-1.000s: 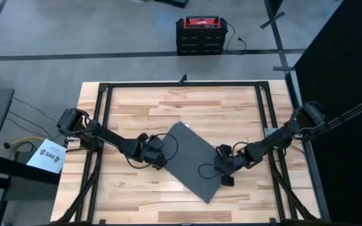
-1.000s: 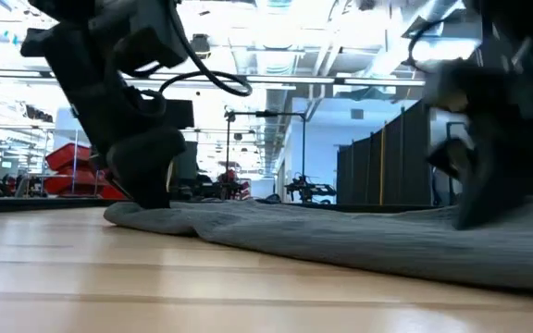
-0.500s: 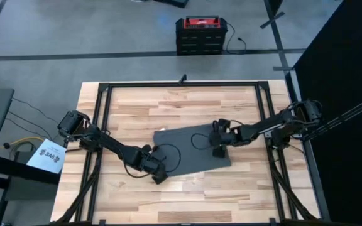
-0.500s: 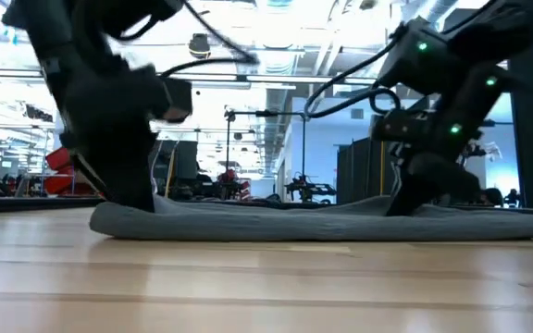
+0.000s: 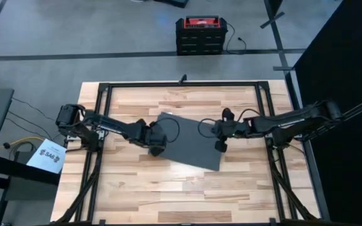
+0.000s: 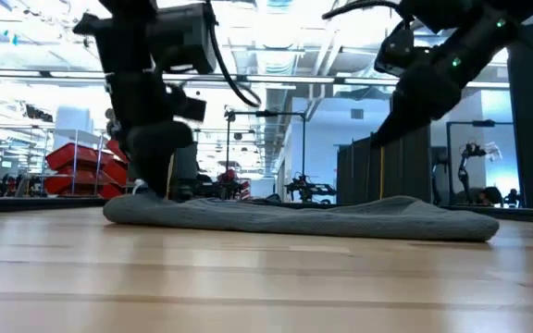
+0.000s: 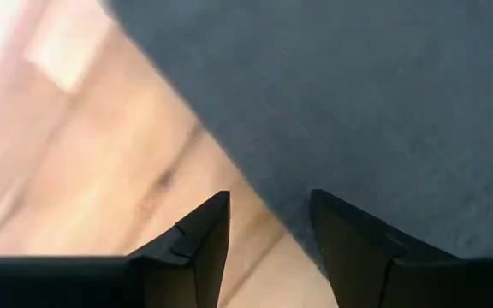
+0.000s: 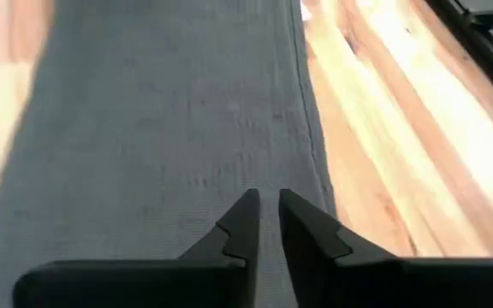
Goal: Roll towel
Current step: Fold the gray towel
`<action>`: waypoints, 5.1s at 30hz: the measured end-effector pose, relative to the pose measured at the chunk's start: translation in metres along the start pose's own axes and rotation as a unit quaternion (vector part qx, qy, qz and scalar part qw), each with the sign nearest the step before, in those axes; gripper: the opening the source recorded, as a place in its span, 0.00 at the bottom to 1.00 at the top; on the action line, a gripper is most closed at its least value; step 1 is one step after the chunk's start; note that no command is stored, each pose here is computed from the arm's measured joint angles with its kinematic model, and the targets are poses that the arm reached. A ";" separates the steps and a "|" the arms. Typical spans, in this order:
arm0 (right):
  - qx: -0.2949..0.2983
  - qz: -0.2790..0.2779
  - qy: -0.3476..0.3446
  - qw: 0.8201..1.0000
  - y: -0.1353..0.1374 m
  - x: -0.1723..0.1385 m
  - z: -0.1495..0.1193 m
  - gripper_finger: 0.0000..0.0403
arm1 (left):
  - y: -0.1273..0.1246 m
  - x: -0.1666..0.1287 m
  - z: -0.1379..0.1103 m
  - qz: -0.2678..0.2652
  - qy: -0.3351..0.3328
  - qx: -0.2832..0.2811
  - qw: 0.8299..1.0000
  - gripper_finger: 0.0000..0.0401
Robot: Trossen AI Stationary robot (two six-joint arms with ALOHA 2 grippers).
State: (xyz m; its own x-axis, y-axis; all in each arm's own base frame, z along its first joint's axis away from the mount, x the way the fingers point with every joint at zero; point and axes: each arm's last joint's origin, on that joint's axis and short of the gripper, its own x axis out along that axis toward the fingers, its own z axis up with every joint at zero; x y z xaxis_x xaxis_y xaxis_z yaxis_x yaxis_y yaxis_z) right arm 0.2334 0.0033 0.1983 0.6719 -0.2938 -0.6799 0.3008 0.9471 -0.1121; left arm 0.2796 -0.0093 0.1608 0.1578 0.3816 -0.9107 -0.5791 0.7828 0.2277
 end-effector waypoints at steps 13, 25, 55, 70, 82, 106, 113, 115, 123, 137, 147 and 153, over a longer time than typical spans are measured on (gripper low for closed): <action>0.020 0.015 0.041 0.999 0.002 0.017 -0.014 0.33 | 0.001 0.036 -0.003 -0.235 -0.020 -0.013 0.972 0.38; 0.003 -0.001 0.010 1.000 -0.012 0.020 -0.005 0.34 | 0.005 -0.024 0.011 -0.285 -0.087 0.015 0.955 0.37; -0.027 -0.032 -0.027 0.999 -0.032 0.025 0.005 0.34 | 0.040 0.038 0.030 -0.200 -0.093 0.128 0.967 0.18; -0.033 -0.038 -0.023 0.998 -0.036 0.025 0.004 0.34 | 0.043 0.024 0.036 -0.190 -0.032 0.140 0.971 0.04; -0.009 -0.017 -0.023 1.000 -0.035 0.026 0.004 0.34 | 0.061 0.020 0.057 -0.162 -0.064 0.134 0.975 0.04; 0.018 0.220 0.097 0.970 0.012 0.070 -0.027 0.08 | 0.058 0.080 0.051 -0.158 -0.021 0.081 0.984 0.04; -0.012 0.147 0.164 0.975 -0.018 0.076 -0.035 0.01 | 0.037 0.043 0.028 -0.266 0.052 0.058 0.961 0.04; -0.033 0.109 0.156 0.981 -0.033 0.074 -0.031 0.00 | 0.027 0.034 0.023 -0.292 0.056 0.069 0.952 0.04; -0.045 0.040 0.085 0.995 -0.063 0.054 -0.005 0.00 | 0.004 0.019 0.019 -0.325 0.030 0.084 0.941 0.04; -0.029 0.076 0.102 0.991 -0.033 0.067 -0.012 0.00 | 0.015 0.011 0.019 -0.251 0.013 0.077 0.965 0.04; -0.004 0.077 0.149 0.986 -0.028 0.067 -0.038 0.00 | 0.022 0.020 0.014 -0.223 0.016 0.074 0.972 0.04; 0.009 0.075 0.156 0.985 -0.028 0.066 -0.049 0.00 | 0.029 0.025 0.013 -0.212 0.023 0.072 0.974 0.04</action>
State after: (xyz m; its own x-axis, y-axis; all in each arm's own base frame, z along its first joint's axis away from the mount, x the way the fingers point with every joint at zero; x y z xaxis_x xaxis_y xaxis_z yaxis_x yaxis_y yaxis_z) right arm 0.2367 -0.0366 0.1211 0.4689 -0.0944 -0.8782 0.2286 0.9734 0.0174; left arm 0.2773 0.0288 0.1494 0.3212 -0.0117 -0.9470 -0.3509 0.9273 -0.1304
